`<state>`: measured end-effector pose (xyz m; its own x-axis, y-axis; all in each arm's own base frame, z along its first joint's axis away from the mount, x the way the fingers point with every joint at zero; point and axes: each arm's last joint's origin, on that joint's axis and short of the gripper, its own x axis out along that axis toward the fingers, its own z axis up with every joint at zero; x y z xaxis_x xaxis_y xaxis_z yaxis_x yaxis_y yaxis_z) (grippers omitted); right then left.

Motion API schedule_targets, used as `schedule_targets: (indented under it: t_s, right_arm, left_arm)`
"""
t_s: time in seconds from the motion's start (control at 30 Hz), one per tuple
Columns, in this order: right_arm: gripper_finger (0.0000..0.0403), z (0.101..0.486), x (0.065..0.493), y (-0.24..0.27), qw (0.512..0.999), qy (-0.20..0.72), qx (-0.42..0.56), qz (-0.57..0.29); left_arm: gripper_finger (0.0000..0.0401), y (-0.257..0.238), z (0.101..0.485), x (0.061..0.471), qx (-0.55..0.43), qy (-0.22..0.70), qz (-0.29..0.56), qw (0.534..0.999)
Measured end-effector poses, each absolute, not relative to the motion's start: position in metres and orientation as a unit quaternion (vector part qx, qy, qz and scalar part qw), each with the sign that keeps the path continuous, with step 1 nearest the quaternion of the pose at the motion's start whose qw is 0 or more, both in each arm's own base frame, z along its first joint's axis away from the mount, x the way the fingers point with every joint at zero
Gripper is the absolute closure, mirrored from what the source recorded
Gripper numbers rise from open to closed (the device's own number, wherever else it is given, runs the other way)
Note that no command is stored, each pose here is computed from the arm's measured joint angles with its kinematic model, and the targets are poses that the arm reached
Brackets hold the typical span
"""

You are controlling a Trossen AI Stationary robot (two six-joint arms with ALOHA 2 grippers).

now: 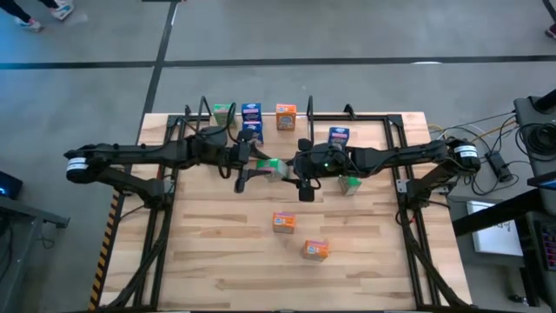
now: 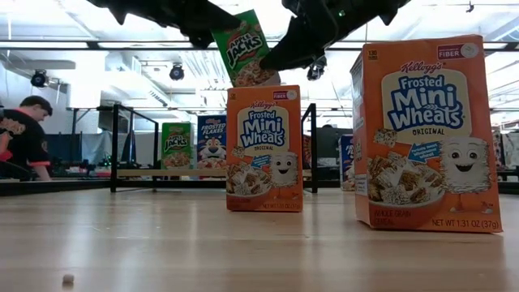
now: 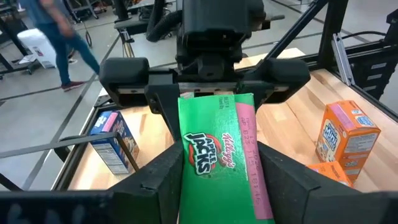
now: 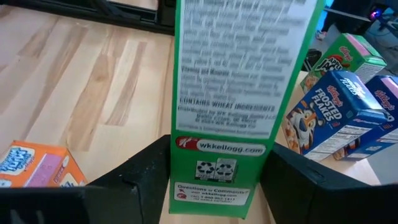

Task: Stack cereal on shelf
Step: Put the left green cereal box on the shelf aligned with the other green cereal box

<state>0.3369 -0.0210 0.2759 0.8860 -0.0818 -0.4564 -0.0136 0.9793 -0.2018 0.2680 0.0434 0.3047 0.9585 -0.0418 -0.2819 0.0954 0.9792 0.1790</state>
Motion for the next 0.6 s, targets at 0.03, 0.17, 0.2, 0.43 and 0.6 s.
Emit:
schedule_targets:
  t_s: [0.03, 0.17, 0.2, 0.43, 0.6]
  right_arm:
    - [0.0188, 0.276, 0.337, -0.021, 0.966, 0.238, -0.098, -0.017]
    - [0.017, 0.276, 0.337, -0.021, 0.966, 0.238, -0.098, -0.017]
    - [0.0166, 0.276, 0.337, -0.021, 0.966, 0.238, -0.098, -0.017]
    - [0.0144, 0.28, 0.333, -0.021, 0.964, 0.244, -0.102, -0.015]
    - [0.014, 0.281, 0.33, -0.02, 0.962, 0.252, -0.103, -0.014]
  left_arm:
    - [0.0244, 0.043, 0.304, 0.268, 0.095, 0.142, -0.035, 0.985]
    - [0.0248, 0.043, 0.305, 0.267, 0.091, 0.164, -0.034, 0.982]
    - [0.0248, 0.043, 0.306, 0.266, 0.09, 0.171, -0.035, 0.981]
    - [0.0248, 0.046, 0.318, 0.256, 0.123, 0.283, 0.008, 0.951]
    - [0.0249, 0.047, 0.325, 0.244, 0.144, 0.352, 0.039, 0.924]
